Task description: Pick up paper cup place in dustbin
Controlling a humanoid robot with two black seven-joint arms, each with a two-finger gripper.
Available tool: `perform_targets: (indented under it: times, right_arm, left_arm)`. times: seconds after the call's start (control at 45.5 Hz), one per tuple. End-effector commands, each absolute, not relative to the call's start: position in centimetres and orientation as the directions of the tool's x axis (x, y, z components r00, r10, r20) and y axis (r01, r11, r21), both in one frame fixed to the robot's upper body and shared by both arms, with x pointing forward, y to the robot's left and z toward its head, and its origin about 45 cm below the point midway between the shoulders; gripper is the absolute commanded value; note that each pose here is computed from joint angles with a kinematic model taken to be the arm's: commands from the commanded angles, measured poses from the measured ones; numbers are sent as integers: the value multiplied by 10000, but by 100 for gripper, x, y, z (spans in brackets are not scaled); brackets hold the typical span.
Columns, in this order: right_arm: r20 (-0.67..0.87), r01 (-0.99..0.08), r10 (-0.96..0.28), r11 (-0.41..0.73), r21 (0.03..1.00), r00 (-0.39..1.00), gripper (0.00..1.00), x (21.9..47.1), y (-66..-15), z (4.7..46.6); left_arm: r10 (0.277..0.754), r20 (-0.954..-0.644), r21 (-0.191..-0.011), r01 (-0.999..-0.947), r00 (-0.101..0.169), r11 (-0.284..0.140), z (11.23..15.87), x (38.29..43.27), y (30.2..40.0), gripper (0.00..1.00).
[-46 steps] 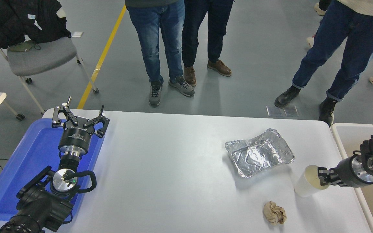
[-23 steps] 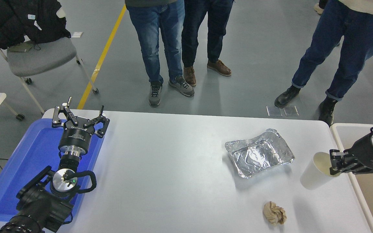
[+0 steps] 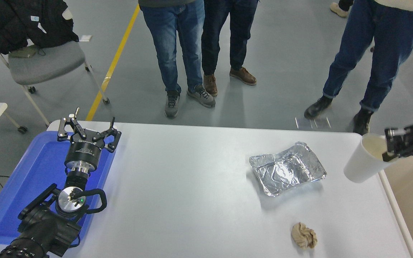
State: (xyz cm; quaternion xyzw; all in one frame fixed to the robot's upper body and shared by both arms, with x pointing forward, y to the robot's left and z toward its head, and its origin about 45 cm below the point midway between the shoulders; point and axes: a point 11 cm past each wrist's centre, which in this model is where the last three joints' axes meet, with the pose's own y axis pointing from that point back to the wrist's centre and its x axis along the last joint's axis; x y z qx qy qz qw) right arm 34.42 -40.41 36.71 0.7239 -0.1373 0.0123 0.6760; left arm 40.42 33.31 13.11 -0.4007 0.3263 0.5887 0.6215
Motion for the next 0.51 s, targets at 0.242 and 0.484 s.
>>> perform_targets:
  times: [0.242, 0.484]
  right_arm:
    - [3591, -3587, -1495, 306, 9329, 9212, 0, 3512, -4040, 4433]
    - [3652, -3633, -1540, 416, 9308, 9181, 0, 3508, -4073, 4458]
  left_arm:
    - [4703, -8775, -1139, -9934, 938, -144, 1311, 4042, 3331, 100]
    - [4703, -8775, -1139, -9934, 938, -144, 1311, 4042, 3331, 100]
